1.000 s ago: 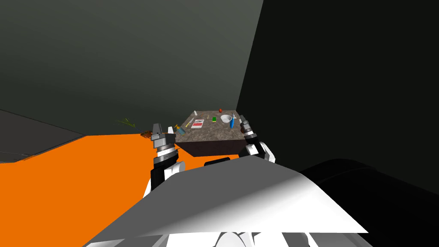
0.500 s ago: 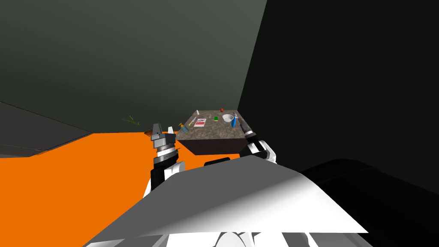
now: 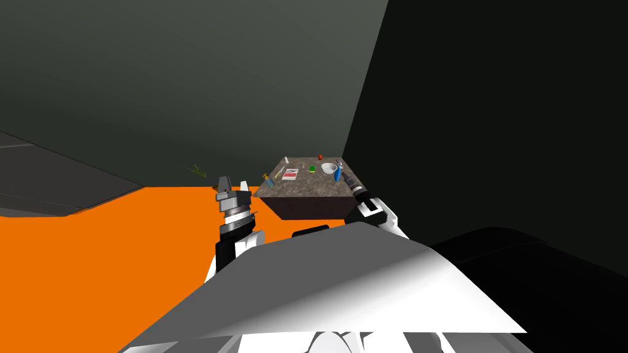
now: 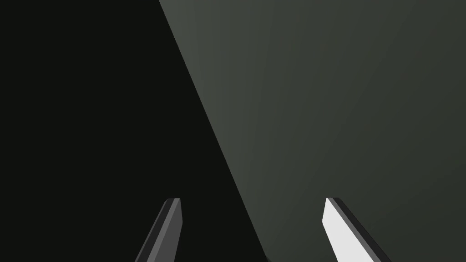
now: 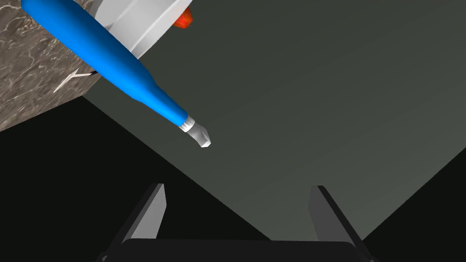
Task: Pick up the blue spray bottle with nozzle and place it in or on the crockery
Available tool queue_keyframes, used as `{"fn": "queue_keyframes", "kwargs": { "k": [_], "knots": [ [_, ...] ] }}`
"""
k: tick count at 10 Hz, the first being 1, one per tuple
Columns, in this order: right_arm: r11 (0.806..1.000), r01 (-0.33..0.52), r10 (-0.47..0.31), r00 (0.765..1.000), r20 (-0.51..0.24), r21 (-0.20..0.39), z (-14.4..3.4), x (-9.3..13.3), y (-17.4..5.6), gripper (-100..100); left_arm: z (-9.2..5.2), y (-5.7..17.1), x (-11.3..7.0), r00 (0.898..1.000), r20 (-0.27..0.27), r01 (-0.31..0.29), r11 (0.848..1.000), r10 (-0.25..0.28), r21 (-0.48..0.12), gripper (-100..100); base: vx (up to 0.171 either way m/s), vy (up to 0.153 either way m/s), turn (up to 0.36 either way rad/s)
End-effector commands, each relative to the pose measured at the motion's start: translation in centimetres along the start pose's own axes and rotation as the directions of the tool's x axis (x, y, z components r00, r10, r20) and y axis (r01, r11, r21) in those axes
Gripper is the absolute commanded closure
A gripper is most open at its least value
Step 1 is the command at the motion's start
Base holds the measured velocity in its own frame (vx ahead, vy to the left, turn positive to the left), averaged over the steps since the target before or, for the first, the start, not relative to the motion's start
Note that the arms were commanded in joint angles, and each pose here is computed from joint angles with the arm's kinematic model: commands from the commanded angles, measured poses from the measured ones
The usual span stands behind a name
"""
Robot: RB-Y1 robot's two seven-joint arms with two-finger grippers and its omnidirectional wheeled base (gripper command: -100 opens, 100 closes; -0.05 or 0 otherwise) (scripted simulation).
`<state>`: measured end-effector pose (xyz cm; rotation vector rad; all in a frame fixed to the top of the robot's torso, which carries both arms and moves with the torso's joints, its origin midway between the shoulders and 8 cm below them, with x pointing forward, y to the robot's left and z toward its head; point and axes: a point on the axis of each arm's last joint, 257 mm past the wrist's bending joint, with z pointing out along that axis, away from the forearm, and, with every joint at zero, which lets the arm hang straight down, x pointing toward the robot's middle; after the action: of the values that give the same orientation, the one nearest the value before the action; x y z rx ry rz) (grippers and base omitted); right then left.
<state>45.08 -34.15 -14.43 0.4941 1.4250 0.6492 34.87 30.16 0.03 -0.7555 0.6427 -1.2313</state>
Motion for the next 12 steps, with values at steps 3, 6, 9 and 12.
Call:
{"fn": "queue_keyframes", "kwargs": {
  "k": [3, 6, 9, 12],
  "knots": [
    [0.987, 0.118, -0.111, 0.992, -0.062, 0.112, 0.1, -0.1, -5.1, -100, 0.0, 0.0, 0.0, 1.0, 0.0, 0.0, 1.0, 0.0, 0.0, 0, -0.008, 0.052, 0.056],
    [0.956, 0.223, -0.202, 0.971, -0.127, 0.191, -0.1, -0.8, -9.2, -100, 0.0, 0.0, 0.0, 1.0, 0.0, 0.0, 1.0, 0.0, 0.0, 0, 0.02, 0.058, 0.087],
    [0.923, 0.304, -0.267, 0.948, -0.176, 0.237, -0.5, -1.7, -11.9, -100, 0.0, 0.0, 0.0, 1.0, 0.0, 0.0, 1.0, 0.0, 0.0, 0, 0.032, 0.054, 0.075],
    [0.88, 0.384, -0.328, 0.917, -0.227, 0.279, -0.9, -3.0, -14.6, -100, 0.0, 0.0, 0.0, 1.0, 0.0, 0.0, 1.0, 0.0, 0.0, 0, 0.034, 0.037, 0.072]
  ]
}}
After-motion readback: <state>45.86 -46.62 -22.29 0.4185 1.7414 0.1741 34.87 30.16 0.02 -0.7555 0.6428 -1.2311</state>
